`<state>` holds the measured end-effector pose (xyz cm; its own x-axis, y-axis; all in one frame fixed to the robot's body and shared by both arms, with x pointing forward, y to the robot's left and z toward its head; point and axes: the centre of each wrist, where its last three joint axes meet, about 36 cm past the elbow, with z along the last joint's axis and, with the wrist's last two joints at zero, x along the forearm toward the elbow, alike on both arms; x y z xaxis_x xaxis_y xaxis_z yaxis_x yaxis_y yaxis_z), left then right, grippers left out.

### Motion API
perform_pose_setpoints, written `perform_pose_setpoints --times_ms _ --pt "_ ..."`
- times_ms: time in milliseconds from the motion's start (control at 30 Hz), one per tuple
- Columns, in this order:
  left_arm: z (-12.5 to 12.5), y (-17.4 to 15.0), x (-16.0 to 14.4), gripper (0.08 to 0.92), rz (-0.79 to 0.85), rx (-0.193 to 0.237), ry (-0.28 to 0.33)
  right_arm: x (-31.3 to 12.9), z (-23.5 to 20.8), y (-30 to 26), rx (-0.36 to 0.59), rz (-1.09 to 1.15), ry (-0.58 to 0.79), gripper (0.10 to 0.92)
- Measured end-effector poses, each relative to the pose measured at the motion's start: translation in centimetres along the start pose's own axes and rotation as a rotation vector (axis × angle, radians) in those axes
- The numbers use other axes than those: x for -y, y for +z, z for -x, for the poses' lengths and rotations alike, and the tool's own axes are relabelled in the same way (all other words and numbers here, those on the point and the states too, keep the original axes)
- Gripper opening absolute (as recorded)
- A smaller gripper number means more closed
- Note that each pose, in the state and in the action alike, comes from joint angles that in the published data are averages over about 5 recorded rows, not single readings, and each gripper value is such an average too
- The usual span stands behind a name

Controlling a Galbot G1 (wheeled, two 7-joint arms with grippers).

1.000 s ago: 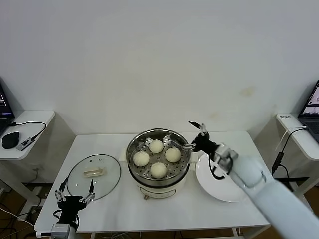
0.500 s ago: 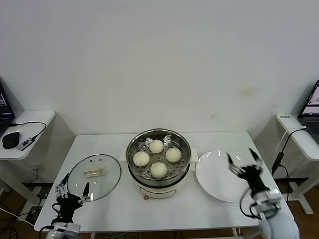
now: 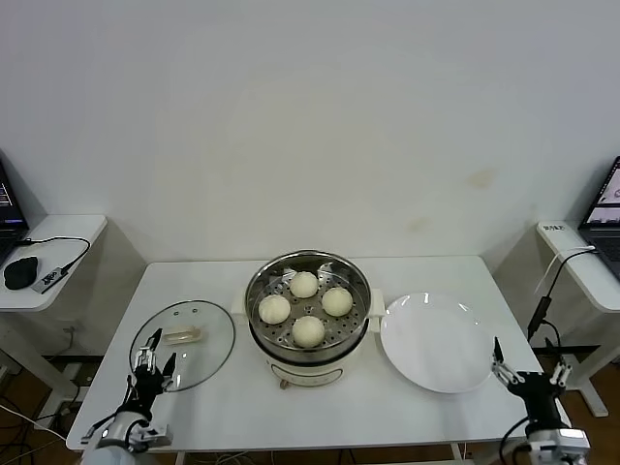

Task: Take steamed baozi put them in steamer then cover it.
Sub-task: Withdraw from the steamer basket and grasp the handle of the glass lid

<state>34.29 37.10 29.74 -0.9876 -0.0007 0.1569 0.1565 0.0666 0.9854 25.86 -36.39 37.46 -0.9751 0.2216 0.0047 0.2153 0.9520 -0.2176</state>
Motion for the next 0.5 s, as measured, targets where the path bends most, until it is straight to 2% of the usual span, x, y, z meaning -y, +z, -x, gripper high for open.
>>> perform_pose_setpoints --times_ms 233,500 --pt "3.2 1.1 0.0 0.823 0.082 0.006 0.011 0.0 -1.1 0.6 -0.025 -0.009 0.039 0.823" --pt "5.6 1.0 0.2 0.823 0.117 0.011 0.022 0.2 -1.8 1.1 -0.045 -0.022 0.06 0.823"
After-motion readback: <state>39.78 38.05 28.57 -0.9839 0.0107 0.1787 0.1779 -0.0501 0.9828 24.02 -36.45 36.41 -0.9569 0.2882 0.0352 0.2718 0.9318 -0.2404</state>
